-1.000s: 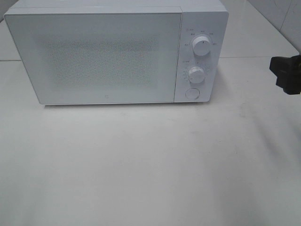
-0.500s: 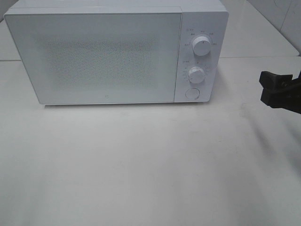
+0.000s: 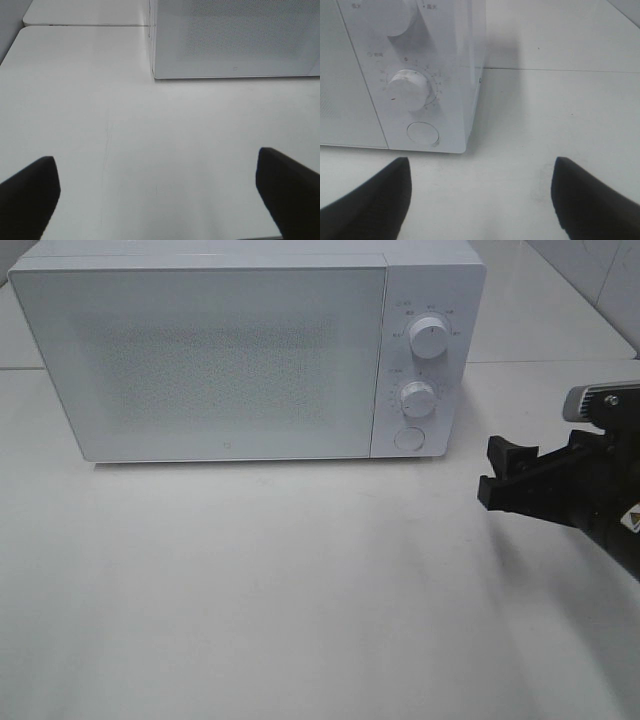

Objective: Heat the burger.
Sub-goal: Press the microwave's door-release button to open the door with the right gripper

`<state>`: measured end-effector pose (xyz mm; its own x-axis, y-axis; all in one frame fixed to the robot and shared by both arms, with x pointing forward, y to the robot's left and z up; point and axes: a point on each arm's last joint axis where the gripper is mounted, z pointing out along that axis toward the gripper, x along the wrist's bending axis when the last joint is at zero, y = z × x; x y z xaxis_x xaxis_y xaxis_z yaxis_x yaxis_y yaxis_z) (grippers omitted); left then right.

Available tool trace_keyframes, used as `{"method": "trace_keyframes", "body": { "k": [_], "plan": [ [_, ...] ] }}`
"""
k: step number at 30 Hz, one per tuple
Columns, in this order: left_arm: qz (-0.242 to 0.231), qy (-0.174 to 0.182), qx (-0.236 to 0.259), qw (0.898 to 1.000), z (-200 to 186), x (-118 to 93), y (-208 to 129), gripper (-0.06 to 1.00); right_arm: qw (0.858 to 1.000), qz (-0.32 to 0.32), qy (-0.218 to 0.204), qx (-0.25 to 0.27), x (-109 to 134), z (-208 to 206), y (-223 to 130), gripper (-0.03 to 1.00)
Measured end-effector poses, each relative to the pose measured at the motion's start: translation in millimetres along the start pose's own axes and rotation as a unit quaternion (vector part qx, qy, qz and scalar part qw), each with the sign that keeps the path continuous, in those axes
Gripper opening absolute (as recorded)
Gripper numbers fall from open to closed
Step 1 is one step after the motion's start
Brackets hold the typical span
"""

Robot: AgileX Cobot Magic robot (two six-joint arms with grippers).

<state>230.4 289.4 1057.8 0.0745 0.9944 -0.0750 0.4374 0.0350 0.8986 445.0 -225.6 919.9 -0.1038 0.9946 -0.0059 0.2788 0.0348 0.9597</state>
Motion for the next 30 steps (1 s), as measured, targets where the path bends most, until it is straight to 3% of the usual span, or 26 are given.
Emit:
{"method": "trace_keyframes", "body": {
  "k": [7,16,22,23,24,27,28,29,30],
  "plan": [
    [0.000,0.000,0.000,1.000,0,0,0,0.99,1.000,0.007,0.003,0.016,33,5,-12,0.75],
    [0.000,0.000,0.000,1.000,0,0,0,0.99,1.000,0.019,0.007,0.017,49,11,-13,0.73],
    [0.000,0.000,0.000,1.000,0,0,0,0.99,0.993,0.114,0.005,0.015,50,12,-13,0.66],
    [0.000,0.000,0.000,1.000,0,0,0,0.99,0.990,0.142,0.005,0.015,50,12,-13,0.64],
    [0.000,0.000,0.000,1.000,0,0,0,0.99,0.977,0.211,0.004,0.016,50,12,-13,0.60],
    [0.000,0.000,0.000,1.000,0,0,0,0.99,0.970,0.241,0.003,0.016,50,12,-13,0.57],
    [0.000,0.000,0.000,1.000,0,0,0,0.99,0.950,0.313,0.002,0.016,50,12,-13,0.50],
    [0.000,0.000,0.000,1.000,0,0,0,0.99,0.919,0.394,0.001,0.016,50,12,-13,0.43],
    [0.000,0.000,0.000,1.000,0,0,0,0.99,0.919,0.394,0.001,0.016,50,12,-13,0.43]
  ]
}}
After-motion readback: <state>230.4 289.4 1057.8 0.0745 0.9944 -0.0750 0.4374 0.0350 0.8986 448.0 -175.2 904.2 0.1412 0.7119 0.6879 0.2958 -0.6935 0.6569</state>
